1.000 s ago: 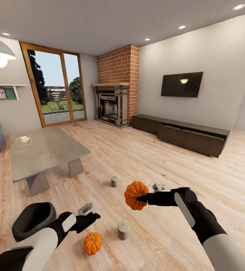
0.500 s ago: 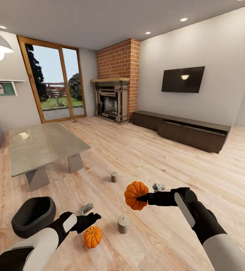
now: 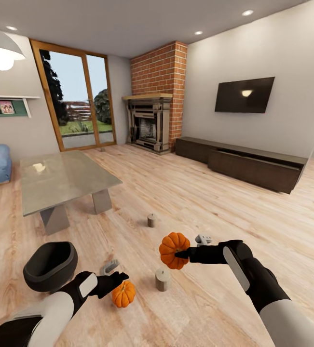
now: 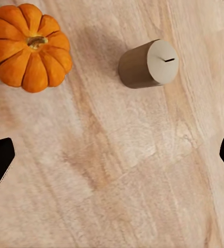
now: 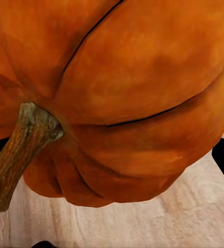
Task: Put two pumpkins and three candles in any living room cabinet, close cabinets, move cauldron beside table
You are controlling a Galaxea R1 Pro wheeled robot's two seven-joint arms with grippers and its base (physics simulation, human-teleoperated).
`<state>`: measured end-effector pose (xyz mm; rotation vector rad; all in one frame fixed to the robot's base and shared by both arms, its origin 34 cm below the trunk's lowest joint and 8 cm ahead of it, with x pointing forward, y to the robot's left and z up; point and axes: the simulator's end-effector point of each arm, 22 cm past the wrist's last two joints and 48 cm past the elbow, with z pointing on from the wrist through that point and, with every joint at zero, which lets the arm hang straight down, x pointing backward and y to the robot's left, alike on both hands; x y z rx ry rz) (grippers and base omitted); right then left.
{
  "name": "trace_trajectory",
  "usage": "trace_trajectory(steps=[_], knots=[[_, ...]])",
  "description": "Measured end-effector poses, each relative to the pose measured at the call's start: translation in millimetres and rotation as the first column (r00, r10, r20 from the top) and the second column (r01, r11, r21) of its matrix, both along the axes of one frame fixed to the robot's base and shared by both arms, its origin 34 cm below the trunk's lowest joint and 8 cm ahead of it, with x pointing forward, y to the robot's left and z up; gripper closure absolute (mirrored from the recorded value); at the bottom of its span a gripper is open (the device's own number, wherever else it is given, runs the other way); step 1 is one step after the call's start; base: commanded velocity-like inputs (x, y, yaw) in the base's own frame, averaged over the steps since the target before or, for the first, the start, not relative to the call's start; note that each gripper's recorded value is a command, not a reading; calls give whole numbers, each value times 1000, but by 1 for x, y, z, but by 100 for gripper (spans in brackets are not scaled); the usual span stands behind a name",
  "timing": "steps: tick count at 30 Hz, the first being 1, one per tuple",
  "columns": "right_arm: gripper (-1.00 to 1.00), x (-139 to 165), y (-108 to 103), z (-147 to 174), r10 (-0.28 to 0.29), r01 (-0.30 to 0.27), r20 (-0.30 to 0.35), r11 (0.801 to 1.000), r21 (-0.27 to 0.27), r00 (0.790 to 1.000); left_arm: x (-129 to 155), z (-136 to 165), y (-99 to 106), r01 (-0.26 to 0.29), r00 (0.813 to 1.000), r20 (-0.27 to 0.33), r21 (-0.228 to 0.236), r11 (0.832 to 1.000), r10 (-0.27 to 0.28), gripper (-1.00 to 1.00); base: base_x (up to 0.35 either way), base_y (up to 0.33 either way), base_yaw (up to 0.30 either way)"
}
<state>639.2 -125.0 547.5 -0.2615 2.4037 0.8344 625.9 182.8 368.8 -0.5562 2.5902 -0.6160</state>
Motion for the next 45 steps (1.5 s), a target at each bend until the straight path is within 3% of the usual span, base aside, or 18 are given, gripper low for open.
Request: trace_trajectory(steps=[7,18,28,29,33,45], knots=[[100,-5,3,-22,2,-2,-11,1000,1,1000,7,-17,8,-26,998,58,32,999,24,-100,0,0,142],[100,-8,4,-41,3,-3,-22,1000,13,1000,0,-39,6,-26,999,45,29,999,25,-100,0,0,145],[100,-8,4,-48,3,-3,-35,1000,14,999,-2,-39,-9,7,999,48,-36,999,-5,-100,0,0,147],[100,-8,4,-49,3,-3,-37,1000,13,999,-7,-39,-16,27,999,29,-69,997,-25,-100,0,0,149],[100,-8,5,-51,3,-2,-41,1000,15,999,-14,-41,-24,48,999,-3,-102,994,-49,-100,0,0,92],[100,-8,4,-51,3,-2,-41,1000,13,999,-16,-40,-27,55,998,-7,-116,992,-56,-100,74,0,-1]])
